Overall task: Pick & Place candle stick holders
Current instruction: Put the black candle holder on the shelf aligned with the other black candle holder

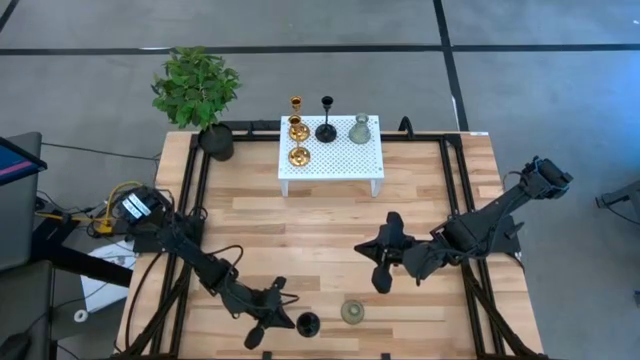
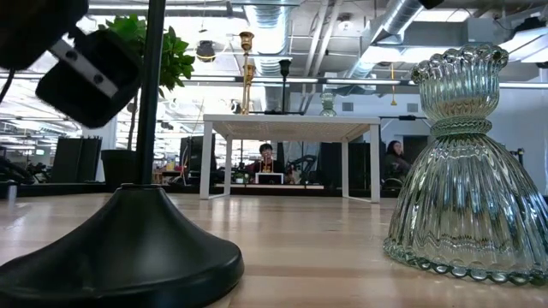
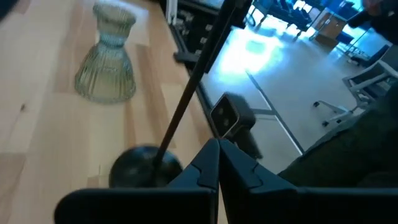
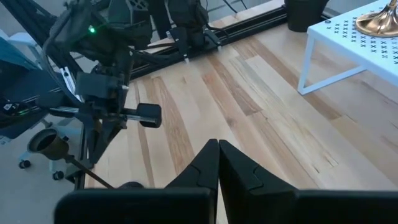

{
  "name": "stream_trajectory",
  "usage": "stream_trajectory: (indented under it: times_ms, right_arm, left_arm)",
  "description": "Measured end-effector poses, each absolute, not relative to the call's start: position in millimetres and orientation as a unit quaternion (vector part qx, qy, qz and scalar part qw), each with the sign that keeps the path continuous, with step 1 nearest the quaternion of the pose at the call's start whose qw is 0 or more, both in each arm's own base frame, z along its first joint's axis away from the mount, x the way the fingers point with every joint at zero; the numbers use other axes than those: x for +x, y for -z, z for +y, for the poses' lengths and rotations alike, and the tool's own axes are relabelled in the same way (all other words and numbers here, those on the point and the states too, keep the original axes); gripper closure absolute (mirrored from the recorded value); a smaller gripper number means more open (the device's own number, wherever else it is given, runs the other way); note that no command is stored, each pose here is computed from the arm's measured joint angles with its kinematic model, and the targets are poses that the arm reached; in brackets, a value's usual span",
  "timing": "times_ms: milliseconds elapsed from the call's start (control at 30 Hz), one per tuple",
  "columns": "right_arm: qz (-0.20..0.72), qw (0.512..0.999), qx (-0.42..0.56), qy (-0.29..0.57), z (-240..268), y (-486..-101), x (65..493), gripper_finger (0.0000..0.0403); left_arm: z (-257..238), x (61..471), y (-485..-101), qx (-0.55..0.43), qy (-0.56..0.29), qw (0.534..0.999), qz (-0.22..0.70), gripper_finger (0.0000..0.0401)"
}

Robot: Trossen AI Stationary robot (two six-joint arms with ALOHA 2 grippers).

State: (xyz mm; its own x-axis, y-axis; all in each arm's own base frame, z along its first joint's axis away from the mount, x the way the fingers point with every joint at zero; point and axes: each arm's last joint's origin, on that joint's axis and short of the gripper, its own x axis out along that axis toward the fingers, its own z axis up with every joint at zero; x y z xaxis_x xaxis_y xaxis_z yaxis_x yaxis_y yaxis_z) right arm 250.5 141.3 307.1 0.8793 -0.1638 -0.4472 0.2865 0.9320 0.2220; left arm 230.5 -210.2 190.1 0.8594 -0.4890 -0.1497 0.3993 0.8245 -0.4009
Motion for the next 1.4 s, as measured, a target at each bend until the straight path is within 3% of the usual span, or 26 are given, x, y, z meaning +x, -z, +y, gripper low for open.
stream_trajectory:
  times_ms: [433,1000,1400]
  right_arm:
    - [0.217,0.959,0.142,0.116,141.3,-307.0,250.5,0.0403]
    - [0.22,0.959,0.138,0.113,141.8,-306.5,250.3,0.0403]
    - [0.22,0.959,0.137,0.113,141.5,-306.4,250.4,0.0403]
  left_arm:
    - [-195.1,245.4,-199.6,-0.179,0.202,0.958,0.098,0.0376]
    - [-192.2,248.6,-201.8,-0.183,0.222,0.953,0.094,0.022]
    - [-197.9,255.9,-220.2,-0.171,0.228,0.957,0.06,0.0231]
